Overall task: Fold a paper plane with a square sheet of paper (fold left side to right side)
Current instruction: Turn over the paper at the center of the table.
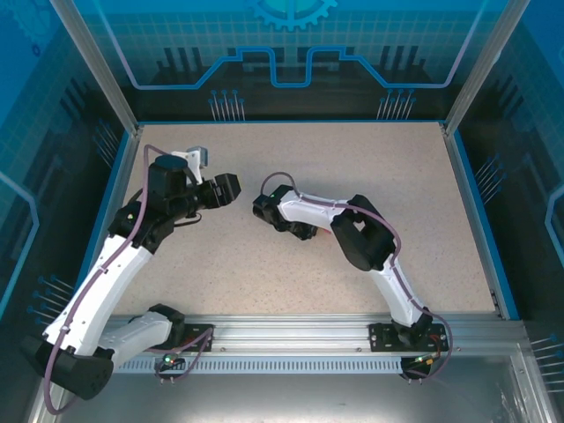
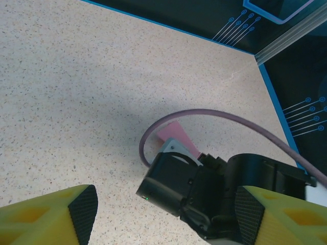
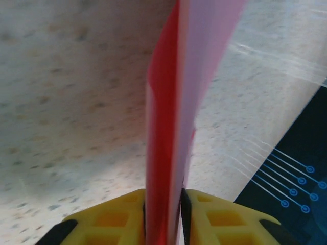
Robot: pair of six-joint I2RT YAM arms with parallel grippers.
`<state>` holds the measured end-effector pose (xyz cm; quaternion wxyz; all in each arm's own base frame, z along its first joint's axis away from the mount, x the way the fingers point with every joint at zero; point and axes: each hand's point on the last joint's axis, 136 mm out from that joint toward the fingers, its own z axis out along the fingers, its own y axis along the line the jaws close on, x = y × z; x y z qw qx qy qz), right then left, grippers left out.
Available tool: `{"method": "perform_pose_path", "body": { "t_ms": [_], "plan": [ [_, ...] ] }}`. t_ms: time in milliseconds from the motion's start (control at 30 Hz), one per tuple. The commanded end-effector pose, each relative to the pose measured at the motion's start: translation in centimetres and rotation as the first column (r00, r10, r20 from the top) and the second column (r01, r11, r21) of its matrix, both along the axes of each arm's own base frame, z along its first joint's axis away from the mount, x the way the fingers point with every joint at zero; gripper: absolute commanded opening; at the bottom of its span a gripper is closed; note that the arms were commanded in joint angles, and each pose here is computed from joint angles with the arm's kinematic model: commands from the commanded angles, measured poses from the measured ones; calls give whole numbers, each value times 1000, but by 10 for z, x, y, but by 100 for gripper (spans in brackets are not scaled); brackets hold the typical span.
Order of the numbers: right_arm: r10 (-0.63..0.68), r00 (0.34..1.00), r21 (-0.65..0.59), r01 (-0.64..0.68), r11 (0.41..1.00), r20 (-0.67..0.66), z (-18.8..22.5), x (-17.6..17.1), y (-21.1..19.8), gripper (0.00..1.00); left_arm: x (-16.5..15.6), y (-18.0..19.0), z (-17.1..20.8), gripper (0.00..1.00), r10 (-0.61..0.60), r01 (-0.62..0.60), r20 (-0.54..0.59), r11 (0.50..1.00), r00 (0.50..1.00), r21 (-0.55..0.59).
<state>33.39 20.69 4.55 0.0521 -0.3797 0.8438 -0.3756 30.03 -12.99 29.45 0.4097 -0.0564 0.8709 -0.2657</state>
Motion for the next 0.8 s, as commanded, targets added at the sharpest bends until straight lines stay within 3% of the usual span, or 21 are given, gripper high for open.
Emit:
{"method": "perform_pose_path", "body": {
  "t_ms": [0,167,400,633,767],
  "plan": [
    [-11,993,74,20,997,-121,-8,-23,11,35,1,1,-12,75,4,-4,-42,1000,999,6],
    [-58,982,277,107,955,-180,6,-45,22,55,4,-10,-29,77,-21,17,-121,999,992,-38],
    [-75,976,540,177,823,-205,46,-74,15,81,15,-39,-69,79,-95,51,-227,981,969,-189],
    [-164,974,797,224,562,-157,85,-71,-12,96,31,-86,-117,76,-248,127,-332,930,910,-346],
    [-213,969,922,190,338,-122,109,-61,-22,99,36,-125,-145,74,-332,185,-390,911,859,-367]
  ]
}}
